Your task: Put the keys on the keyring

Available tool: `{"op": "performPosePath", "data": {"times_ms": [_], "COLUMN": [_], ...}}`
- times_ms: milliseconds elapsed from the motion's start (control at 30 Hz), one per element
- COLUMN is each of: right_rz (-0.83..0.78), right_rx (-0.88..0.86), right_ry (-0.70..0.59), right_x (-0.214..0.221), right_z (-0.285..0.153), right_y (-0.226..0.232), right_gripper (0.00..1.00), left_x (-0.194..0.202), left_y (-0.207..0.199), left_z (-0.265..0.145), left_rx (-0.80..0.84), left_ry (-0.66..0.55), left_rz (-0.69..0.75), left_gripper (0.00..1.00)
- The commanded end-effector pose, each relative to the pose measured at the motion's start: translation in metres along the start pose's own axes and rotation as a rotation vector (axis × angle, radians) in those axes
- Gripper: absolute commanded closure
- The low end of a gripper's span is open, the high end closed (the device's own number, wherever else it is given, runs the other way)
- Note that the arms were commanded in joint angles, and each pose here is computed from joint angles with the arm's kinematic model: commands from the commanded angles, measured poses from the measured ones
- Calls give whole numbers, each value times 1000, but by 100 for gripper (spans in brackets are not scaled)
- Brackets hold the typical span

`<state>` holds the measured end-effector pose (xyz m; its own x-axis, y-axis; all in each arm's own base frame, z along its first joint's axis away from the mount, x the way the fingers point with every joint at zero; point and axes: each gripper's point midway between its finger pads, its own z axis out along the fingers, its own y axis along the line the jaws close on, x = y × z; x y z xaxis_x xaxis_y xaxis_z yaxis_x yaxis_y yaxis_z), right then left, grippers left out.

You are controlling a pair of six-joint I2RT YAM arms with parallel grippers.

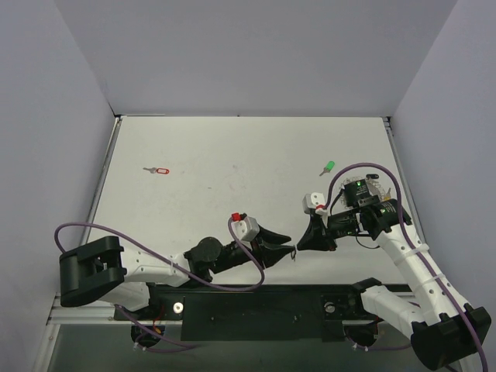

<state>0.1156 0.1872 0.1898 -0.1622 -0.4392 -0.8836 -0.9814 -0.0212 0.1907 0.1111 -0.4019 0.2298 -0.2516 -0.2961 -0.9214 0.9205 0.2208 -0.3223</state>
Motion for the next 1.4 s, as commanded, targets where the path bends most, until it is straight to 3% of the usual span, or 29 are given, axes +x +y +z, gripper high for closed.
{"op": "performPosePath", "data": {"times_ms": [0, 167, 200, 233, 333, 533, 767, 900, 1367], "right_rz": [-9, -140, -122, -176, -201, -242, -209, -200, -162], "right_rx": [37, 9, -17, -36, -89, -51, -42, -40, -57], "right_ry": [42, 254, 307, 331, 468, 599, 617, 608, 526], "right_x": [2, 25, 32, 30, 38, 39, 40, 40, 35], "right_z": [-6, -27, -32, -35, -48, -55, -52, -50, -42], "right_y": [-2, 9, 17, 16, 21, 12, 9, 9, 13], "right_gripper": [100, 100, 100, 100, 100, 100, 100, 100, 100], "left_x": [-33, -20, -15, -15, -7, 11, 23, 23, 19], "left_y": [-3, 8, 11, 11, 14, 8, -10, -14, -20], "left_z": [-11, -29, -35, -36, -39, -14, 19, 27, 43], "left_rx": [-16, -75, -88, -92, -98, -57, -33, -43, -50], "left_ry": [-85, 54, 95, 107, 166, 243, 215, 185, 111], "left_rz": [27, 112, 120, 133, 164, 253, 429, 431, 390], "left_gripper": [55, 43, 31, 27, 26, 43, 46, 52, 57]}}
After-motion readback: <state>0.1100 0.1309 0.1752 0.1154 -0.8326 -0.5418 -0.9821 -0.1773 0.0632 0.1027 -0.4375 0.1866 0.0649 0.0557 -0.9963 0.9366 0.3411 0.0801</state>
